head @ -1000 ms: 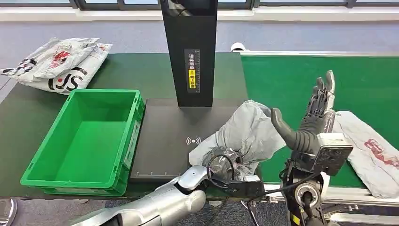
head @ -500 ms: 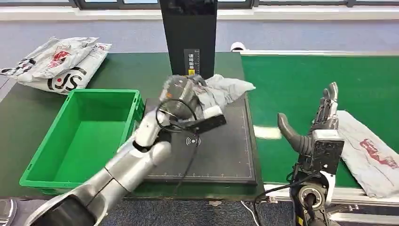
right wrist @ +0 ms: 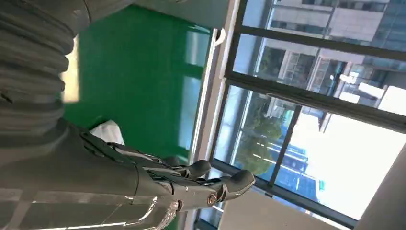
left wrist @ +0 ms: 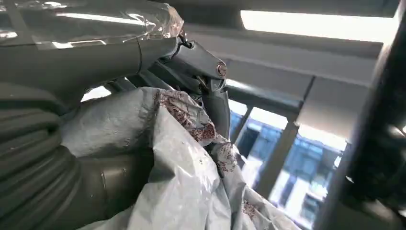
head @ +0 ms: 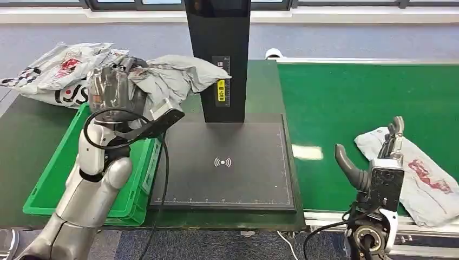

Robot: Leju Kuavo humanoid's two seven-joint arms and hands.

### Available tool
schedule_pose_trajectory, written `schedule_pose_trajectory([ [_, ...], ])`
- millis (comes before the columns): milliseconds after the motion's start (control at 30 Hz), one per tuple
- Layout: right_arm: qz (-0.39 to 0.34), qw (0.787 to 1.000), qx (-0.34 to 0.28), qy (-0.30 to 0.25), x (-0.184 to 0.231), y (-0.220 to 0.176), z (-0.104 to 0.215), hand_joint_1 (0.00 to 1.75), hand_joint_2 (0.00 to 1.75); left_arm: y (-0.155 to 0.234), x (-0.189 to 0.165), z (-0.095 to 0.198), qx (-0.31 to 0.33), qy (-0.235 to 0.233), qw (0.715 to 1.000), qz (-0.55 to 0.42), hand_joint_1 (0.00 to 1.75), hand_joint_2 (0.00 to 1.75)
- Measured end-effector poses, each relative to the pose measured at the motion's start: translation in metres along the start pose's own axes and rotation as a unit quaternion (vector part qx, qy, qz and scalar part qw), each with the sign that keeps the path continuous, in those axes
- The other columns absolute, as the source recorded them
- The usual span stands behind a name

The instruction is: Moved the parcel from conveyor to table for the left to box.

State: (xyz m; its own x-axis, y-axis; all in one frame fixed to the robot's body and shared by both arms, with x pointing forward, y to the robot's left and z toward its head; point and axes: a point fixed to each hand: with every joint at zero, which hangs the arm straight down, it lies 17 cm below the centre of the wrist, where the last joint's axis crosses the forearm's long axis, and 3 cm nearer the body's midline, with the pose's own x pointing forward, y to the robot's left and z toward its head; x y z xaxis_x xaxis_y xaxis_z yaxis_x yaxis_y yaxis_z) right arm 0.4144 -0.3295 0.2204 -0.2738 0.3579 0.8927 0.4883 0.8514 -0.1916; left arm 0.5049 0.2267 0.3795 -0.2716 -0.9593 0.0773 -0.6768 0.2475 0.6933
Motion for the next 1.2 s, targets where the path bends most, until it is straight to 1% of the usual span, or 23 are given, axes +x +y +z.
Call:
schedule_pose_trajectory([
  [100, 0.005, 1.0, 0.002, 0.004, -0.003, -0.003, 0.002, 0.0, 1.75, 0.013, -0.028, 0.013, 0.009, 0.021, 0.999, -0.032, 1.75, 1.75],
  [200, 0.01, 1.0, -0.002, 0.007, -0.005, -0.009, 0.003, 0.0, 1.75, 0.022, -0.06, 0.038, 0.006, 0.046, 0.997, -0.065, 1.75, 1.75],
  [333, 0.017, 1.0, -0.009, 0.016, -0.011, -0.019, 0.008, 0.0, 1.75, 0.022, -0.099, 0.084, -0.021, 0.084, 0.992, -0.096, 1.75, 1.75],
  [433, 0.02, 1.0, -0.016, 0.018, -0.013, -0.027, 0.01, 0.0, 1.75, 0.016, -0.11, 0.112, -0.045, 0.098, 0.989, -0.106, 1.75, 1.75],
  [567, 0.02, 0.999, -0.02, 0.019, -0.012, -0.033, 0.011, 0.0, 1.75, 0.008, -0.115, 0.13, -0.07, 0.106, 0.986, -0.108, 1.75, 1.75],
  [600, 0.02, 0.999, -0.02, 0.019, -0.012, -0.033, 0.011, 0.0, 1.75, 0.006, -0.115, 0.133, -0.077, 0.107, 0.985, -0.11, 0.38, 1.75],
  [633, 0.02, 0.999, -0.019, 0.019, -0.011, -0.034, 0.011, 0.0, 1.75, 0.004, -0.116, 0.136, -0.081, 0.109, 0.984, -0.112, 0.0, 1.75],
  [800, 0.021, 1.0, -0.015, 0.017, -0.01, -0.032, 0.01, 0.0, 1.75, -0.005, -0.115, 0.147, -0.099, 0.13, 0.983, -0.082, 0.0, 1.75],
  [967, 0.022, 1.0, -0.01, 0.017, -0.009, -0.03, 0.009, 0.0, 1.75, -0.014, -0.111, 0.15, -0.112, 0.14, 0.983, -0.045, 0.0, 1.75],
  [1200, 0.049, 0.999, -0.005, 0.022, -0.013, -0.028, 0.008, 0.0, 1.75, -0.033, -0.092, 0.151, -0.128, 0.15, 0.98, 0.038, 0.0, 1.75],
])
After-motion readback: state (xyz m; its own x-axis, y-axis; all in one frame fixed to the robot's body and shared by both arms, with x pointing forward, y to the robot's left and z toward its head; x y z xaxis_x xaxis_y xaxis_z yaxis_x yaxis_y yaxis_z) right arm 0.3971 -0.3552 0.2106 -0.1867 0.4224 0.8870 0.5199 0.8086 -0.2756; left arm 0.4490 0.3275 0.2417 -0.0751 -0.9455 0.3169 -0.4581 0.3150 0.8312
